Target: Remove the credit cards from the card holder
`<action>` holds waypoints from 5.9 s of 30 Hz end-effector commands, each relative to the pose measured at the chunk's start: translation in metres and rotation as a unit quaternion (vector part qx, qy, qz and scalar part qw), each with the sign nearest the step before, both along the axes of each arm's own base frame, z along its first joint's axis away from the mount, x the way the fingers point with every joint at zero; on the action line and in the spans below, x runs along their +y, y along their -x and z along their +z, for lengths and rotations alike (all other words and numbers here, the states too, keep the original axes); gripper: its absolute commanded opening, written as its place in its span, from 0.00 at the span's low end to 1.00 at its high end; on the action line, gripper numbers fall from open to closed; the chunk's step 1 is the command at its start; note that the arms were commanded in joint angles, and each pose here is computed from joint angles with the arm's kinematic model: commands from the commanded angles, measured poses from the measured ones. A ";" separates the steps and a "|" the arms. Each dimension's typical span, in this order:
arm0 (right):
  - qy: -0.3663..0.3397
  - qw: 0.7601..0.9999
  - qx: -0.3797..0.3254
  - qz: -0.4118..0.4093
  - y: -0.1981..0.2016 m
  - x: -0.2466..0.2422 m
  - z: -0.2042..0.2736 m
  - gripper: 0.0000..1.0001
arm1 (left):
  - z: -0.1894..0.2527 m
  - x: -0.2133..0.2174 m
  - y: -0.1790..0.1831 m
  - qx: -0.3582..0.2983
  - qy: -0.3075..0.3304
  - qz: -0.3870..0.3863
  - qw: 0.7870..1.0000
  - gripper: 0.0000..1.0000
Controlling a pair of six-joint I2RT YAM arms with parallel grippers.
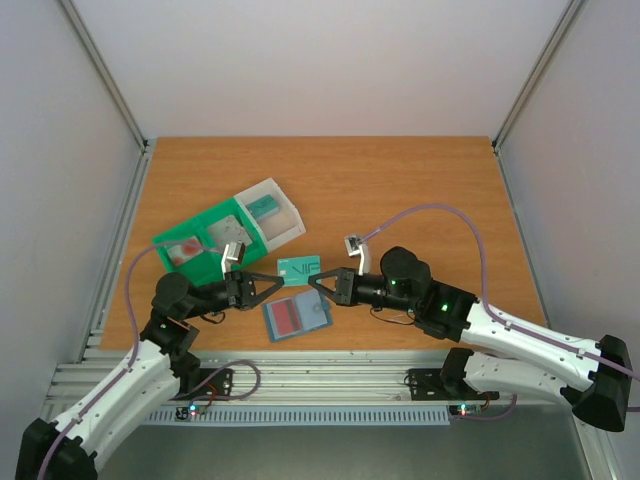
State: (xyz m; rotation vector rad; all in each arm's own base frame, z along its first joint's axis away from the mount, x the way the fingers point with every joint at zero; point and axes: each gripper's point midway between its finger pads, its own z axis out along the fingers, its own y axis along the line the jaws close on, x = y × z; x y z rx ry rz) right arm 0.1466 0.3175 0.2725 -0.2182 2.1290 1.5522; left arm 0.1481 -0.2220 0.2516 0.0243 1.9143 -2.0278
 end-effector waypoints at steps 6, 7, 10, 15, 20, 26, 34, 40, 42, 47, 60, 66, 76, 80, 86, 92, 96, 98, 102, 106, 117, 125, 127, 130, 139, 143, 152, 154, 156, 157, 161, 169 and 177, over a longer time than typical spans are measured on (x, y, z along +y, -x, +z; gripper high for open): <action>0.016 1.000 -0.006 -0.015 -0.006 -0.003 -0.008 0.18 | -0.001 0.000 -0.002 -0.006 -0.006 0.009 1.000 0.00; 0.020 1.000 -0.007 -0.017 -0.006 -0.005 -0.009 0.22 | -0.003 0.001 -0.004 -0.001 -0.012 0.013 1.000 0.01; 0.024 0.999 -0.023 -0.018 -0.005 -0.011 -0.005 0.37 | -0.008 0.002 -0.008 0.003 -0.030 0.030 0.999 0.00; 0.066 0.997 -0.041 -0.005 0.000 -0.018 -0.008 0.65 | -0.015 0.006 -0.020 0.012 -0.079 0.062 0.995 0.00; 0.106 0.992 -0.065 0.008 0.004 -0.026 -0.009 0.89 | -0.017 0.015 -0.035 0.007 -0.151 0.108 0.983 0.00; 0.121 0.989 -0.088 0.014 0.010 -0.038 -0.006 0.99 | -0.023 0.031 -0.058 0.011 -0.242 0.169 0.955 0.00; 0.165 0.984 -0.066 -0.008 0.010 -0.057 -0.016 0.98 | -0.021 0.048 -0.101 0.007 -0.312 0.244 0.918 0.00; 0.200 0.977 -0.069 0.004 0.011 -0.059 -0.019 0.99 | -0.040 0.065 -0.145 0.030 -0.392 0.280 0.876 0.00; 0.207 0.976 -0.070 0.003 0.011 -0.061 -0.020 0.98 | -0.045 0.073 -0.162 0.042 -0.407 0.291 0.865 0.00; 0.212 0.974 -0.075 0.002 0.010 -0.062 -0.021 0.98 | -0.043 0.085 -0.197 0.051 -0.408 0.323 0.853 0.00; 0.217 0.974 -0.072 0.007 0.012 -0.063 -0.015 0.98 | -0.082 0.098 -0.252 0.106 -0.419 0.379 0.818 0.00; 0.223 0.973 -0.064 0.009 0.012 -0.063 -0.020 0.98 | -0.091 0.094 -0.276 0.121 -0.408 0.387 0.818 0.00; 0.228 0.971 -0.062 0.012 0.009 -0.057 -0.018 0.98 | -0.105 0.093 -0.302 0.137 -0.416 0.393 0.808 0.01; 0.232 0.970 -0.066 0.014 0.008 -0.056 -0.020 0.98 | -0.112 0.096 -0.309 0.146 -0.420 0.401 0.801 0.02; 0.244 0.967 -0.068 0.010 0.005 -0.056 -0.024 0.99 | -0.127 0.099 -0.316 0.157 -0.427 0.400 0.796 0.02; 0.254 0.965 -0.071 0.007 0.002 -0.056 -0.026 0.99 | -0.136 0.100 -0.321 0.164 -0.435 0.396 0.792 0.05; 0.255 0.964 -0.073 0.008 0.001 -0.055 -0.026 0.98 | -0.133 0.104 -0.325 0.161 -0.446 0.400 0.784 0.07; 0.256 0.964 -0.075 0.008 0.001 -0.056 -0.025 0.98 | -0.133 0.107 -0.325 0.157 -0.456 0.402 0.778 0.09; 0.265 0.961 -0.075 0.005 0.000 -0.058 -0.029 0.98 | -0.135 0.109 -0.324 0.156 -0.464 0.399 0.775 0.11; 0.273 0.959 -0.071 0.004 0.000 -0.061 -0.033 0.98 | -0.141 0.105 -0.324 0.161 -0.460 0.393 0.780 0.12; 0.281 0.958 -0.062 0.005 0.002 -0.064 -0.040 0.98 | -0.133 0.107 -0.320 0.157 -0.471 0.387 0.777 0.26; 0.284 0.957 -0.053 -0.026 -0.002 -0.073 -0.041 0.99 | -0.112 0.103 -0.310 0.144 -0.466 0.369 0.791 0.42; 0.284 0.957 -0.042 -0.034 -0.001 -0.076 -0.041 0.98 | -0.106 0.101 -0.303 0.142 -0.461 0.365 0.796 0.45; 0.286 0.957 -0.031 -0.037 0.000 -0.078 -0.043 0.98 | -0.091 0.100 -0.290 0.133 -0.457 0.355 0.805 0.49; 0.308 0.948 -0.042 -0.067 -0.006 -0.094 -0.043 0.98 | -0.042 0.089 -0.223 0.090 -0.432 0.288 0.850 0.60; 0.297 0.951 -0.041 -0.077 -0.007 -0.094 -0.039 0.99 | -0.033 0.082 -0.182 0.080 -0.416 0.246 0.872 0.70; 0.299 0.951 -0.033 -0.067 -0.006 -0.089 -0.047 0.98 | -0.022 0.086 -0.106 0.046 -0.380 0.220 0.897 0.99; 0.292 0.954 -0.033 -0.058 -0.005 -0.084 -0.050 0.98 | -0.029 0.084 -0.094 0.051 -0.370 0.209 0.904 0.99; 0.287 0.956 -0.031 -0.051 -0.004 -0.079 -0.056 0.98 | -0.036 0.080 -0.084 0.056 -0.355 0.200 0.912 0.96; 0.287 0.956 -0.029 -0.047 -0.004 -0.077 -0.060 0.98 | -0.041 0.077 -0.080 0.064 -0.344 0.194 0.916 0.93; 0.287 0.957 -0.024 -0.021 -0.003 -0.062 -0.073 0.91 | -0.062 0.066 -0.068 0.080 -0.328 0.176 0.925 0.83; 0.317 0.948 -0.022 -0.003 -0.014 -0.043 -0.097 0.59 | -0.094 0.023 -0.049 0.085 -0.348 0.107 0.927 0.75; 0.337 0.941 -0.014 -0.001 -0.026 -0.025 -0.121 0.47 | -0.109 0.019 -0.046 0.080 -0.353 0.104 0.926 0.75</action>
